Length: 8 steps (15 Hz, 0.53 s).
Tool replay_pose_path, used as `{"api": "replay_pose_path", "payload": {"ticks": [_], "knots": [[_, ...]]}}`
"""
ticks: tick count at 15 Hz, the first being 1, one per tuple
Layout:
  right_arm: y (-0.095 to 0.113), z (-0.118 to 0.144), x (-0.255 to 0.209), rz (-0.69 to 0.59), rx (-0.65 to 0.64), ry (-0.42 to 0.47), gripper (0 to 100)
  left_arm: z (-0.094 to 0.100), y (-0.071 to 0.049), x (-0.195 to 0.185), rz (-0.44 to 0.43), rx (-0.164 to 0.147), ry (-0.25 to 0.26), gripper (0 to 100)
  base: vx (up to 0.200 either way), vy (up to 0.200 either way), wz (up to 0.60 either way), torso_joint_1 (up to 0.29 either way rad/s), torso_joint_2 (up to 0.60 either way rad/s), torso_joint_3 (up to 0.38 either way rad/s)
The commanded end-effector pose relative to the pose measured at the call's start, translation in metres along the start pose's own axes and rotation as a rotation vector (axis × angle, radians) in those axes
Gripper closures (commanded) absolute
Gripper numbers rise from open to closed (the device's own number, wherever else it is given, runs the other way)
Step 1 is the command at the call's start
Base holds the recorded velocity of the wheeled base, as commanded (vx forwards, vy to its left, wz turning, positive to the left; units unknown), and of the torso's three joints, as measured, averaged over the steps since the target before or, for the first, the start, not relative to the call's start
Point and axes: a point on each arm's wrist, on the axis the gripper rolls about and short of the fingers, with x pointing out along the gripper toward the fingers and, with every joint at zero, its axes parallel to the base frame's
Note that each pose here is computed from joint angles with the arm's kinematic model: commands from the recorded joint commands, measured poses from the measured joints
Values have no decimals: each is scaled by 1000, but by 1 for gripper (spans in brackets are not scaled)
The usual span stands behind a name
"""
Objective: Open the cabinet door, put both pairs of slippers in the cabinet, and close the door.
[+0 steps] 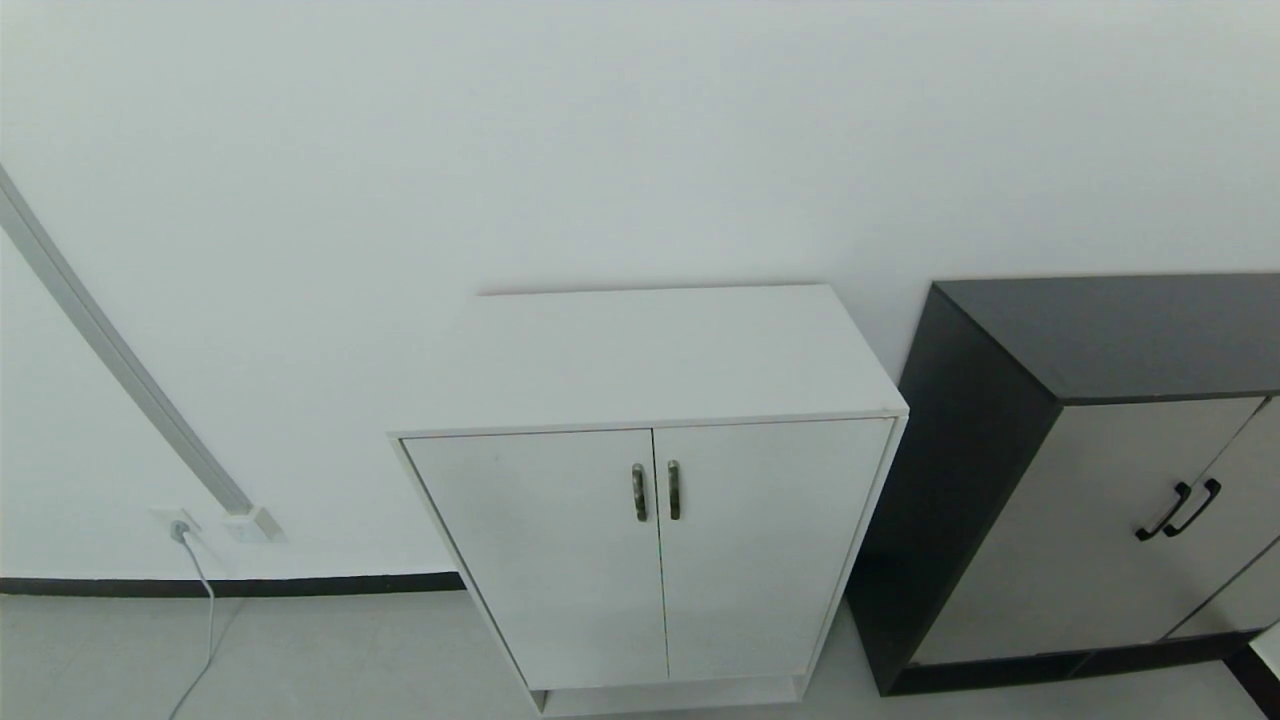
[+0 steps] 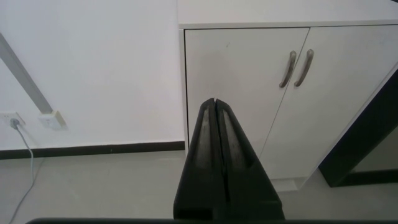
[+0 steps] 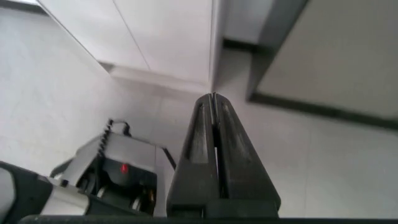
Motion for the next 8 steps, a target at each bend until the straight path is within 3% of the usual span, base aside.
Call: {"api": "replay_pose_path", "payload": {"ticks": [1, 6, 8], "knots": [[1, -3, -2, 14, -8, -3, 100, 0, 0, 0, 0, 0, 1, 100, 0, 0, 0, 0, 0, 0], [2, -7, -6, 49, -24, -10, 100, 0, 0, 0, 0, 0, 1, 100, 0, 0, 0, 0, 0, 0], [4, -14, -10, 149, -60, -11, 100, 0, 0, 0, 0, 0, 1, 100, 0, 0, 0, 0, 0, 0]]}}
